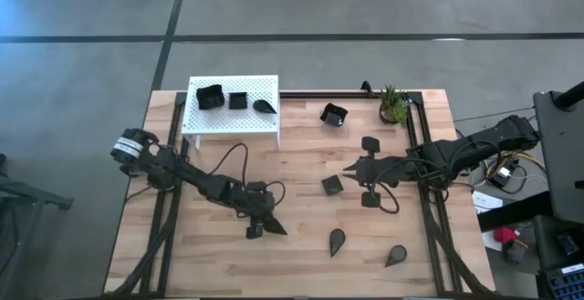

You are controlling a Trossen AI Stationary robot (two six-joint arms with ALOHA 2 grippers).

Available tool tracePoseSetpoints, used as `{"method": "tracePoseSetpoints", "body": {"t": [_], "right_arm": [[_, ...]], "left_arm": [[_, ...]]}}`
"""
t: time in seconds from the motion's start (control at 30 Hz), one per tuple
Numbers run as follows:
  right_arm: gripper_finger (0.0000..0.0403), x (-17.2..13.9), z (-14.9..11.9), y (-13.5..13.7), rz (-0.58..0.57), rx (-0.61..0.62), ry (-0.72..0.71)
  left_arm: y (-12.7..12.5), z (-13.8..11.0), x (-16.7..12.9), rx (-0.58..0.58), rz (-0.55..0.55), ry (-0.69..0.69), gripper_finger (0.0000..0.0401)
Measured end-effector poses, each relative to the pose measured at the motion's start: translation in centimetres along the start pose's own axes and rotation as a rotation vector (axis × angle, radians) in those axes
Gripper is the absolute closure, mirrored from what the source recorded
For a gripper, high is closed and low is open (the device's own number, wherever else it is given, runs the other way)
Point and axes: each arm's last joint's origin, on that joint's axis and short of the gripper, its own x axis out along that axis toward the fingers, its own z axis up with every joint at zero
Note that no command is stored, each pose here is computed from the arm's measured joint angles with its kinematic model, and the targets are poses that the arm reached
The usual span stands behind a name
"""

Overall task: Pick & Place Mini shaped plates
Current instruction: Stack the drop shaped plate on top of the other drop shaped plate on the shelf

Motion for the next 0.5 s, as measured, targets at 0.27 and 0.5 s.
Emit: {"method": "tracePoseSetpoints", "body": {"t": [0.27,0.5], "right_arm": [[0.0344,0.00,0.00,0.00,0.000,0.000,0.000],[0.0344,-0.01,0.00,-0.01,-0.001,0.000,0.000]], "left_arm": [[0.00,-0.05,0.06,-0.001,-0.012,0.008,0.0343],[0.12,-0.16,0.10,0.016,-0.005,0.019,0.0383]]}}
